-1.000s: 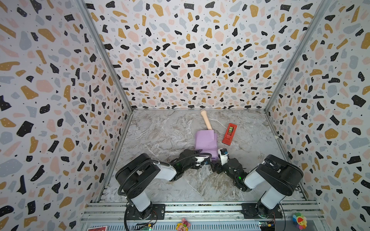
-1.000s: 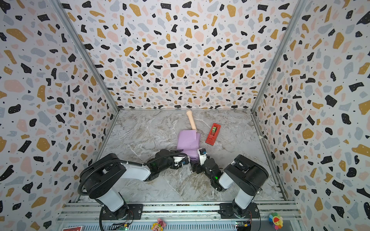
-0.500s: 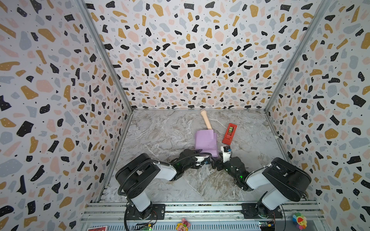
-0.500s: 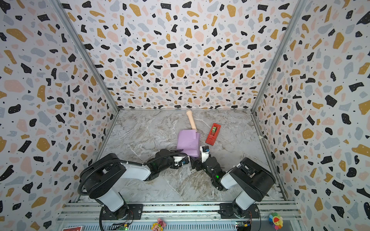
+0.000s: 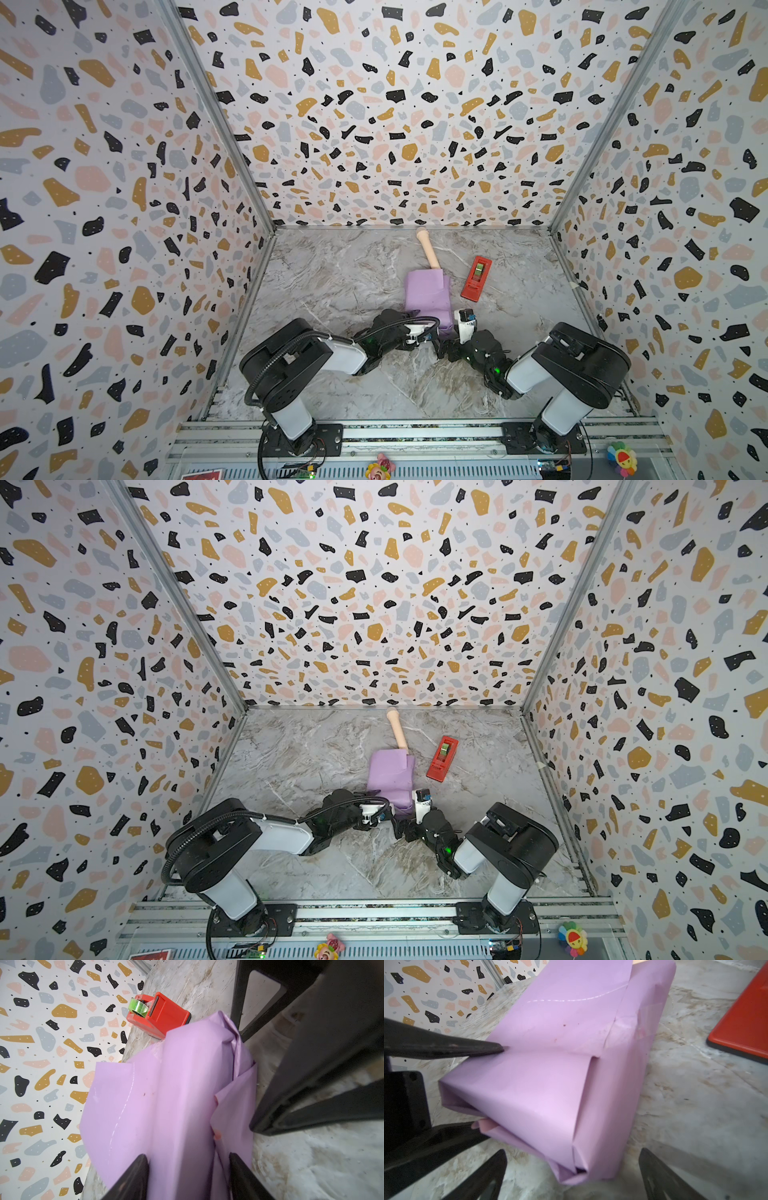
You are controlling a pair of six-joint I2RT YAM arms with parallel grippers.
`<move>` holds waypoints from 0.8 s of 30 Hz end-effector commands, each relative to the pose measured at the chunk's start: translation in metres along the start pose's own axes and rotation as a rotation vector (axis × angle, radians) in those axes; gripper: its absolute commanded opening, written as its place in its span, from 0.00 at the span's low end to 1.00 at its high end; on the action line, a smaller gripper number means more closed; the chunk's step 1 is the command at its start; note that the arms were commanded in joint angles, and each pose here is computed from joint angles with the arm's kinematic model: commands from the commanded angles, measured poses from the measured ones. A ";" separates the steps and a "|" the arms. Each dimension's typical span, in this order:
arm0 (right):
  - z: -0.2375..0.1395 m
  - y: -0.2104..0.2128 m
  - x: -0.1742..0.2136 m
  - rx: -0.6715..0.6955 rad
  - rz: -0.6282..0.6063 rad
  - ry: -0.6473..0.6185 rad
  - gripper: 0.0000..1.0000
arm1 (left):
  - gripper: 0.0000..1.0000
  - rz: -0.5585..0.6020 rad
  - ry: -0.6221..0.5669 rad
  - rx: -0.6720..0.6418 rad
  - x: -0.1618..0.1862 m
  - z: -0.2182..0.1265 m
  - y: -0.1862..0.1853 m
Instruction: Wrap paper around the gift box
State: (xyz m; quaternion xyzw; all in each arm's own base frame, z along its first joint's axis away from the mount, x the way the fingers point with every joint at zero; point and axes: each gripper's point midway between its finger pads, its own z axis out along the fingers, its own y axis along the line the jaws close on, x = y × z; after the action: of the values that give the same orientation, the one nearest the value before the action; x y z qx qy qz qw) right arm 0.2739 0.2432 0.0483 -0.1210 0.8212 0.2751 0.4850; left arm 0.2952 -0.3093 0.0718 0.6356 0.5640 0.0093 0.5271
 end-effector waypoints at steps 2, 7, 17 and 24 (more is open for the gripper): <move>0.009 0.007 -0.017 -0.004 0.031 -0.049 0.99 | 0.60 -0.030 0.039 0.042 0.012 0.003 -0.010; 0.014 0.011 -0.022 -0.011 0.061 -0.054 0.99 | 0.60 -0.033 0.041 0.040 0.012 0.004 -0.010; 0.004 0.015 -0.036 -0.024 0.104 -0.084 0.99 | 0.60 -0.032 0.044 0.036 0.013 0.004 -0.009; -0.018 -0.003 -0.030 0.018 0.098 -0.046 0.99 | 0.60 -0.032 0.045 0.033 0.013 0.004 -0.008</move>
State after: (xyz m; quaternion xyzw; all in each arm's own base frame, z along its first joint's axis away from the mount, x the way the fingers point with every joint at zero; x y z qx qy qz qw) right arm 0.2833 0.2412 0.0846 -0.0711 0.8072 0.3061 0.4996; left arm 0.2969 -0.3083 0.0722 0.6296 0.5706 0.0069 0.5273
